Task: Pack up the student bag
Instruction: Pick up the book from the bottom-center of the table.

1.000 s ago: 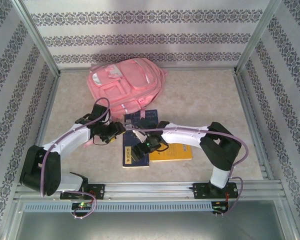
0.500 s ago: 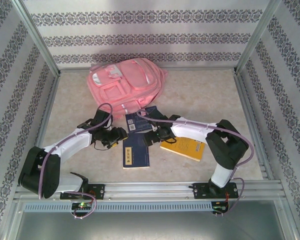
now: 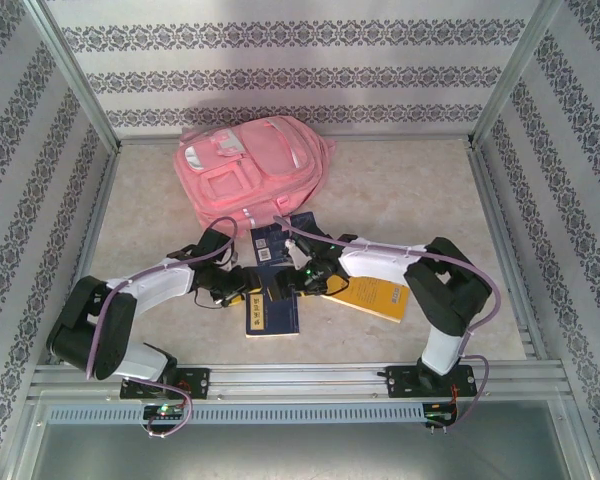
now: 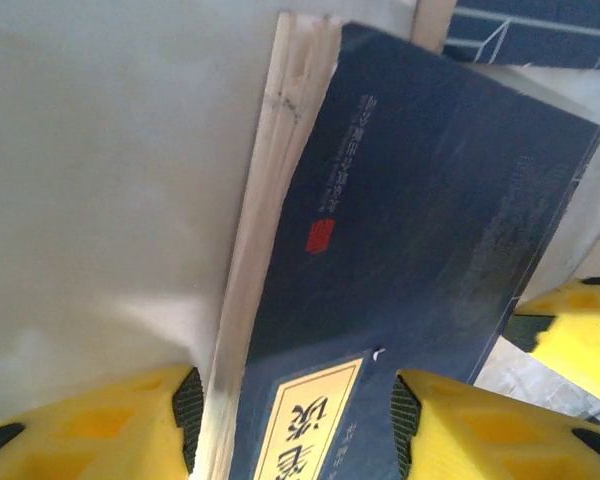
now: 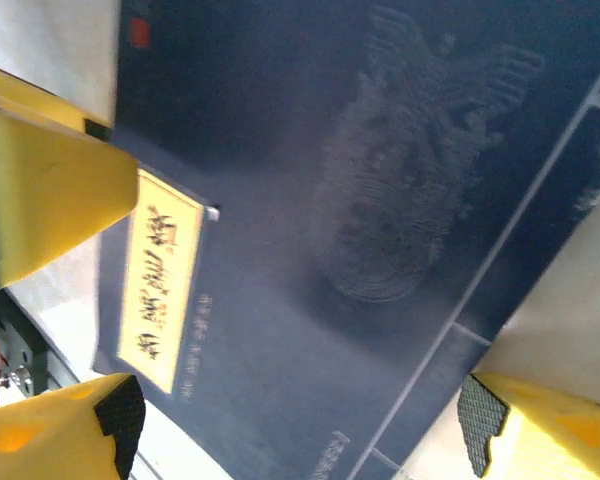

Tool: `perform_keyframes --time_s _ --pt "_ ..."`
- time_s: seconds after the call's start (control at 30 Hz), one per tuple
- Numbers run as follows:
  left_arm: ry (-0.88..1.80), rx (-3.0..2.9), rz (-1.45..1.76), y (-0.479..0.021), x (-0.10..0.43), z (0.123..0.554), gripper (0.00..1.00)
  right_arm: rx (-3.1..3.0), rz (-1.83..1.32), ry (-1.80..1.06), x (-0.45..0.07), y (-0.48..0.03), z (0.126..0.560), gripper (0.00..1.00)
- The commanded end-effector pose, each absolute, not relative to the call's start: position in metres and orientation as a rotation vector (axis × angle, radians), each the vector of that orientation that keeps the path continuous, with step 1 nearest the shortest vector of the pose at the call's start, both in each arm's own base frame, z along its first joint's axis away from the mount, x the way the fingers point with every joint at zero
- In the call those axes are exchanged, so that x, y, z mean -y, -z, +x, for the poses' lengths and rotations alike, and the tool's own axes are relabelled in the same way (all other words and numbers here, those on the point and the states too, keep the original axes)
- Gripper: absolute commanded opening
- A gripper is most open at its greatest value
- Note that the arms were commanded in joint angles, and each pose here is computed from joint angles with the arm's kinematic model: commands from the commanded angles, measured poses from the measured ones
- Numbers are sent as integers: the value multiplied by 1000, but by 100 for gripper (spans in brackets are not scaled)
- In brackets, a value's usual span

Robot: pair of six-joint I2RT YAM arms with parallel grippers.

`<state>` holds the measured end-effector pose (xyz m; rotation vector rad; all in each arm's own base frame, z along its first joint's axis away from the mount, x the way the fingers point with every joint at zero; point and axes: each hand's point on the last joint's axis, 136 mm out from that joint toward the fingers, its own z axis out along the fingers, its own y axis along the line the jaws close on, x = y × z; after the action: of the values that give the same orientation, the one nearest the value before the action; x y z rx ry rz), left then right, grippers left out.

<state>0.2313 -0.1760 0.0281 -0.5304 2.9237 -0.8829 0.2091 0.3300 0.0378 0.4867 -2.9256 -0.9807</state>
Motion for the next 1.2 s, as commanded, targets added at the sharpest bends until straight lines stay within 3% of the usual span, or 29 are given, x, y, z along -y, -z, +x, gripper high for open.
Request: perform_keyframes --time_s 0.0,0.13,0.33,0.63,0.73,1.17 --pt "928 -2914 -466 -25 185 232 52 2878 399 1011 -332 -29 207 82" --pt "932 -2911 -462 -22 185 232 47 2870 375 1004 -329 -21 205 82" --pt "994 -2912 -477 -13 193 232 27 2771 318 1148 -348 -25 203 81" --pt "1039 -2934 -478 -1 201 228 4 2610 313 1477 -373 -82 203 81" --pt "1030 -2935 -469 -1 200 228 0 2587 329 1517 -372 -94 199 80" --pt "1134 -2917 -426 -10 210 228 0 2483 377 1704 -383 -128 190 79"
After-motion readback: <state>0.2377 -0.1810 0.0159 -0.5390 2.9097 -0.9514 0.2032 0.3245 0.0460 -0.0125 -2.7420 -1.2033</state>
